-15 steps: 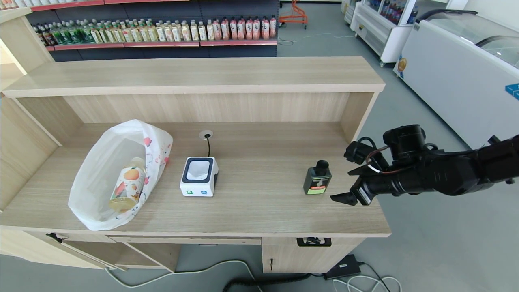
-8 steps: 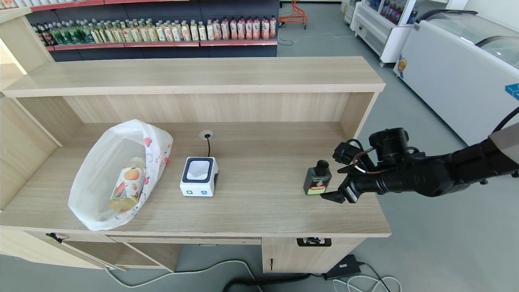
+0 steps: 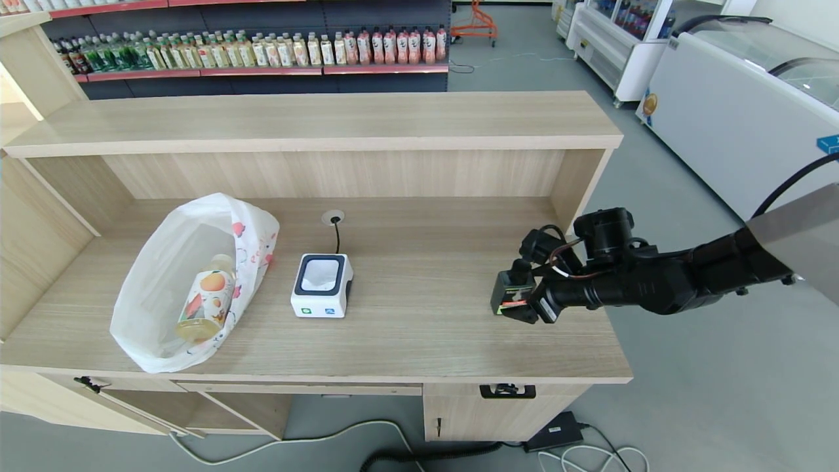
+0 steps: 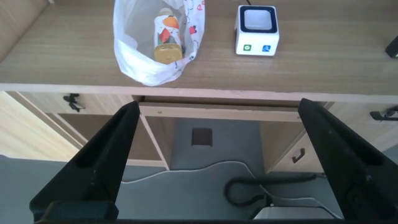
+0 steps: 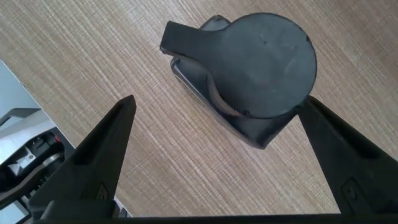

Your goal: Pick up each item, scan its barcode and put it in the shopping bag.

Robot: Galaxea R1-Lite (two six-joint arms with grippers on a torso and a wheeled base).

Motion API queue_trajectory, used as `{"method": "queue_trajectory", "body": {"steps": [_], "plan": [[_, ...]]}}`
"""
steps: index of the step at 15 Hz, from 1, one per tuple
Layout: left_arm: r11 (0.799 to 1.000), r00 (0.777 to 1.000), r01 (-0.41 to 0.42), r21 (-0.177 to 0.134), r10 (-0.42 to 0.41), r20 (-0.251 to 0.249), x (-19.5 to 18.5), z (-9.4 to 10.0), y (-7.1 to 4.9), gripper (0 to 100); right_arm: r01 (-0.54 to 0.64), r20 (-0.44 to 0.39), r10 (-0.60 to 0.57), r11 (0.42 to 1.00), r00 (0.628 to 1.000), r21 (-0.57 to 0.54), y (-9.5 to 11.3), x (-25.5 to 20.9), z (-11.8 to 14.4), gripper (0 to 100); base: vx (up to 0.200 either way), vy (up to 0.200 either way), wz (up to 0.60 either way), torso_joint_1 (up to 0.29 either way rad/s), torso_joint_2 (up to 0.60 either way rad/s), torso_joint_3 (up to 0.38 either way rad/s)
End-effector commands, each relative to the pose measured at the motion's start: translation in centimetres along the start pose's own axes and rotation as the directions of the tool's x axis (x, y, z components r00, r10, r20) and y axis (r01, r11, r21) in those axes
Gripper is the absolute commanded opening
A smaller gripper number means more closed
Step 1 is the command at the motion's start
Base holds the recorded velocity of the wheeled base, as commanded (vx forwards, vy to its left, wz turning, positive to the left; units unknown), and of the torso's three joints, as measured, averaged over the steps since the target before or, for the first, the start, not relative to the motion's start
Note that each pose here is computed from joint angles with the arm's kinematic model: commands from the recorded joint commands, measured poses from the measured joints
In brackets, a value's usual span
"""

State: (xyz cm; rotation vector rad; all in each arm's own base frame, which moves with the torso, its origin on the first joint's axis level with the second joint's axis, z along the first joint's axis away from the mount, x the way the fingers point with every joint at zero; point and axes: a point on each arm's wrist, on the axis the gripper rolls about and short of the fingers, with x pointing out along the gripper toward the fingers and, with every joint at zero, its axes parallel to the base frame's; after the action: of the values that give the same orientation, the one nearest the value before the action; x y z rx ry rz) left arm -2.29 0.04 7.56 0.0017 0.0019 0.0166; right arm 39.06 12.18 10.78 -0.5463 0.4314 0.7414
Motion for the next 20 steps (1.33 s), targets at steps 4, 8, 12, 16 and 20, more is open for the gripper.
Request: {"method": "queue_trajectory", "body": {"steps": [4,8,12,16,20], "plan": [[1.000,1.000,0.000,0.000,0.000,0.000,0.0,0.0,0.0,100,-0.020,0.001,0.020,1.000,1.000,-0.011,0.6,1.6,0.0,100,0.000,0.000,0.00,0.000,0.00,0.000],[1.000,1.000,0.000,0.000,0.000,0.000,0.0,0.0,0.0,100,-0.015,0.007,0.015,1.000,1.000,-0.017,0.6,1.8,0.2,0,0.000,0.000,0.00,0.000,0.00,0.000],[1.000,1.000,0.000,0.000,0.000,0.000,0.0,0.0,0.0,100,0.001,0.024,0.000,1.000,1.000,-0.020,0.8,1.0,-0.1,0,0.000,0.000,0.00,0.000,0.00,0.000],[1.000,1.000,0.000,0.000,0.000,0.000,0.0,0.0,0.0,100,0.094,0.113,-0.095,0.995,0.989,0.012,1.0,-5.0,0.3,0,0.000,0.000,0.00,0.000,0.00,0.000],[1.000,1.000,0.000,0.000,0.000,0.000,0.0,0.0,0.0,100,0.326,0.235,-0.278,0.924,0.931,-0.199,2.2,-13.3,-2.3,0,0.000,0.000,0.00,0.000,0.00,0.000]]}}
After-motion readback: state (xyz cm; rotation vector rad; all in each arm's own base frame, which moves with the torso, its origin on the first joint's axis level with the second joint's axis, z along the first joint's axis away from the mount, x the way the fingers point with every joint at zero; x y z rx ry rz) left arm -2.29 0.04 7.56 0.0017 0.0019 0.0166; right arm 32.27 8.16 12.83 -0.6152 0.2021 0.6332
